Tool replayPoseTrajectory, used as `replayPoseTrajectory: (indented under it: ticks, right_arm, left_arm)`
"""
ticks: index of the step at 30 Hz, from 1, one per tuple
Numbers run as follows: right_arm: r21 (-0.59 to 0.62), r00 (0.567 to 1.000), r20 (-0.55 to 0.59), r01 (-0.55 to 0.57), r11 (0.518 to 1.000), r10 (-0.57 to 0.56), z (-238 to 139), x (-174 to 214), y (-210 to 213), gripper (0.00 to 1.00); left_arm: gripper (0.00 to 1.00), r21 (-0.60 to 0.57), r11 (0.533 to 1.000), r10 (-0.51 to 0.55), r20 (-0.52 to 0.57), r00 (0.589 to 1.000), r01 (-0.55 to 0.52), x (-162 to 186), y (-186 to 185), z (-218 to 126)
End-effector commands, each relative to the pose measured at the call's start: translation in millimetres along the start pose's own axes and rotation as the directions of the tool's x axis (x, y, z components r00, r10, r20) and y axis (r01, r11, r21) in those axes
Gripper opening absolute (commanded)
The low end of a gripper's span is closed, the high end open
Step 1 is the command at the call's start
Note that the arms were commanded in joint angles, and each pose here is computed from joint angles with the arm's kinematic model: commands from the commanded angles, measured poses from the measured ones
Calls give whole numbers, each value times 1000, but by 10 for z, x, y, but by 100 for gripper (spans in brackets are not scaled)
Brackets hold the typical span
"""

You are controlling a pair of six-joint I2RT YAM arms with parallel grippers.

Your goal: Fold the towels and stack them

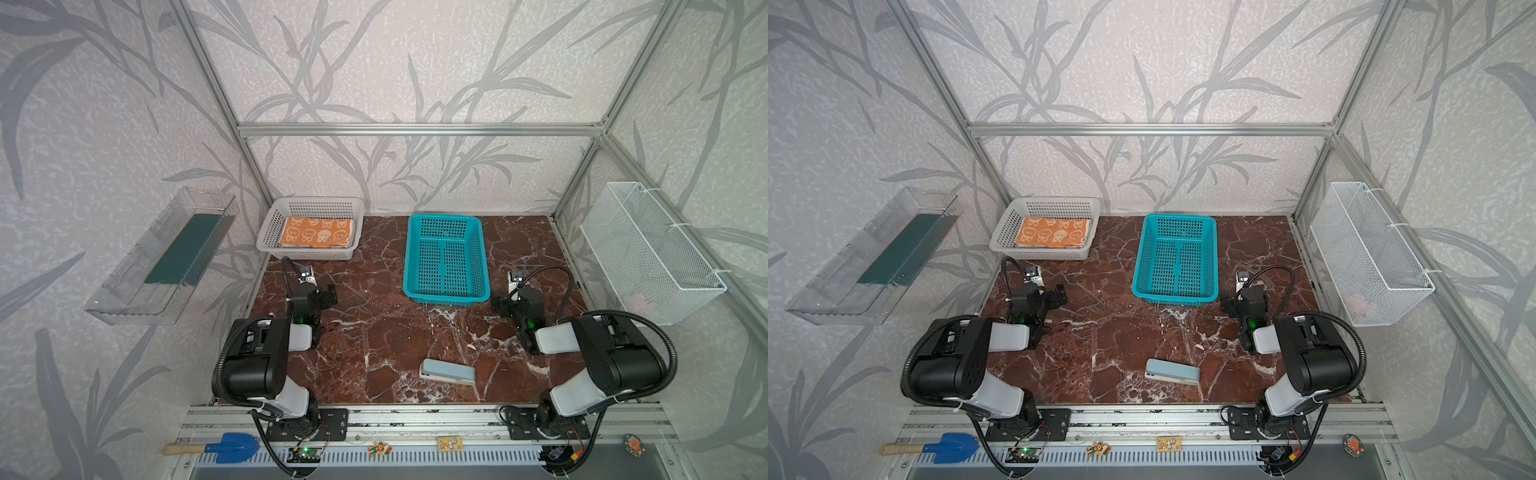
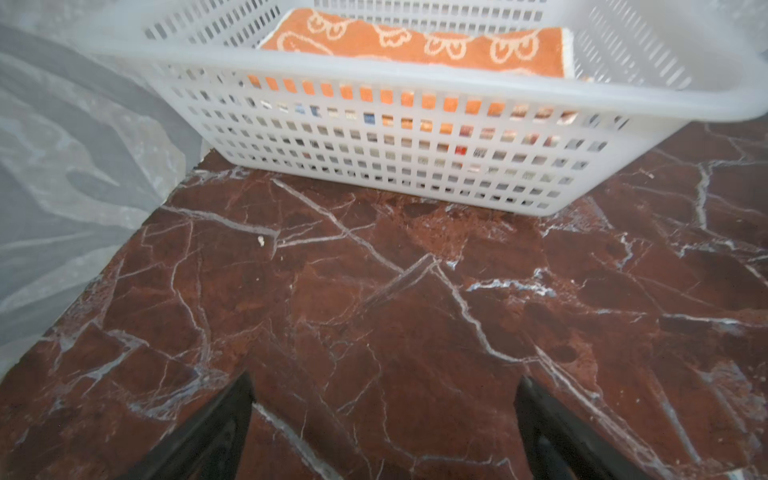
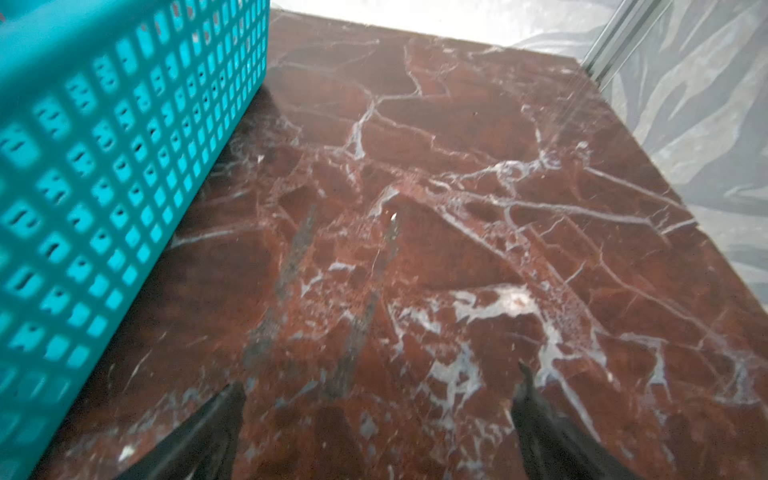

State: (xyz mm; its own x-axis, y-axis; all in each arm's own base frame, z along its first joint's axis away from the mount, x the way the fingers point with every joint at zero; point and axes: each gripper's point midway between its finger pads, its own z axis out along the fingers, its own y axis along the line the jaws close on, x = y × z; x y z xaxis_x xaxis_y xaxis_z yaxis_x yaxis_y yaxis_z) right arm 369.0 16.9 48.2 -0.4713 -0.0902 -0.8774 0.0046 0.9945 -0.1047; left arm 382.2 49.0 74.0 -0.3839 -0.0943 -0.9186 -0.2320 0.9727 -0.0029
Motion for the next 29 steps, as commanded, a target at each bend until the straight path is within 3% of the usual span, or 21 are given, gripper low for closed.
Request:
replayPoseTrajectory:
  ticks: [1,6,29]
  right_arm:
    - [17,989,143,-49,999,46,9,-488,-88,99]
    - [4,991,128,-32,999,32,13,-494,-58,99]
    - [-7,992,126,-24,1000,25,23,-499,-37,99]
  left_arm:
    - [99,38,999,3,90,996,-6,-210,-61,-20]
    - [99,76,996,38,78,996,-44,-222,-168,16]
    - [99,51,998,37,85,996,-42,-223,-143,22]
